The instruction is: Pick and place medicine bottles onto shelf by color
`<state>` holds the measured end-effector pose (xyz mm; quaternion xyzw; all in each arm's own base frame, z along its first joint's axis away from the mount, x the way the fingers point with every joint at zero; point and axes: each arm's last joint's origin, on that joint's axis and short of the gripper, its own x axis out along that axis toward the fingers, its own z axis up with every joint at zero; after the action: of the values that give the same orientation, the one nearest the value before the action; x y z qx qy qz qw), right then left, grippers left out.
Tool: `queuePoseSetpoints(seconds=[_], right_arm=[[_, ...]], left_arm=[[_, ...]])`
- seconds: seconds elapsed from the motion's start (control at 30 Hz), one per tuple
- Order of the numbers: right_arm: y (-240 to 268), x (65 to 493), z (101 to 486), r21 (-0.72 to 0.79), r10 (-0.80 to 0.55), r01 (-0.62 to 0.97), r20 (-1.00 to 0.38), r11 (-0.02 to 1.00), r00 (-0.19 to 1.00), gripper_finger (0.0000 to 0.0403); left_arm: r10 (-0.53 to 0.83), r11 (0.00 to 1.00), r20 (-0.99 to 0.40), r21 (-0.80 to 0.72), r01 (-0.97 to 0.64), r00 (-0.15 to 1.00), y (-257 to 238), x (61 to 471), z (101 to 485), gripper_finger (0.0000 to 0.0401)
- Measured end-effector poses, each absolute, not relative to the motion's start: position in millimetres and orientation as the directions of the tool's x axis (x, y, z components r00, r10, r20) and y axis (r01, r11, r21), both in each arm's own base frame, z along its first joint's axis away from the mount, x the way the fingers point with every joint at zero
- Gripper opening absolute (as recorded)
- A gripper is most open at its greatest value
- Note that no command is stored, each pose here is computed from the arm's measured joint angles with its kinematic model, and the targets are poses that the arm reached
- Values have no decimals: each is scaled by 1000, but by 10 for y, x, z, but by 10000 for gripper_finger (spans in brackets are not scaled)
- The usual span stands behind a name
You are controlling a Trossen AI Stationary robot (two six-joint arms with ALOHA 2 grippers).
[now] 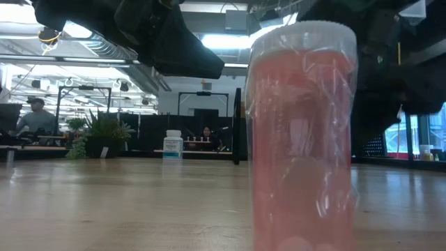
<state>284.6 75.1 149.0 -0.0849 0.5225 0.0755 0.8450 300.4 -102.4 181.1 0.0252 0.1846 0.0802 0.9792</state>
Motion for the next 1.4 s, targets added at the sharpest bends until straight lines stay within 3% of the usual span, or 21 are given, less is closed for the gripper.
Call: queuePoseSetpoints(seconds=[0.57,1.13,1.4], right_arm=[[767,2939,1277,-94,3,-204,-902,975,431,245],[768,2950,1272,-76,-5,-142,-896,987,443,134],[788,2988,1431,17,23,-20,-940,1000,341,126]], left_arm=[[165,986,-358,79,-147,919,-1025,3004,1811,206],[166,986,-359,80,-146,918,-1024,3004,1808,206],[166,986,-360,80,-146,918,-1024,3004,1808,206]])
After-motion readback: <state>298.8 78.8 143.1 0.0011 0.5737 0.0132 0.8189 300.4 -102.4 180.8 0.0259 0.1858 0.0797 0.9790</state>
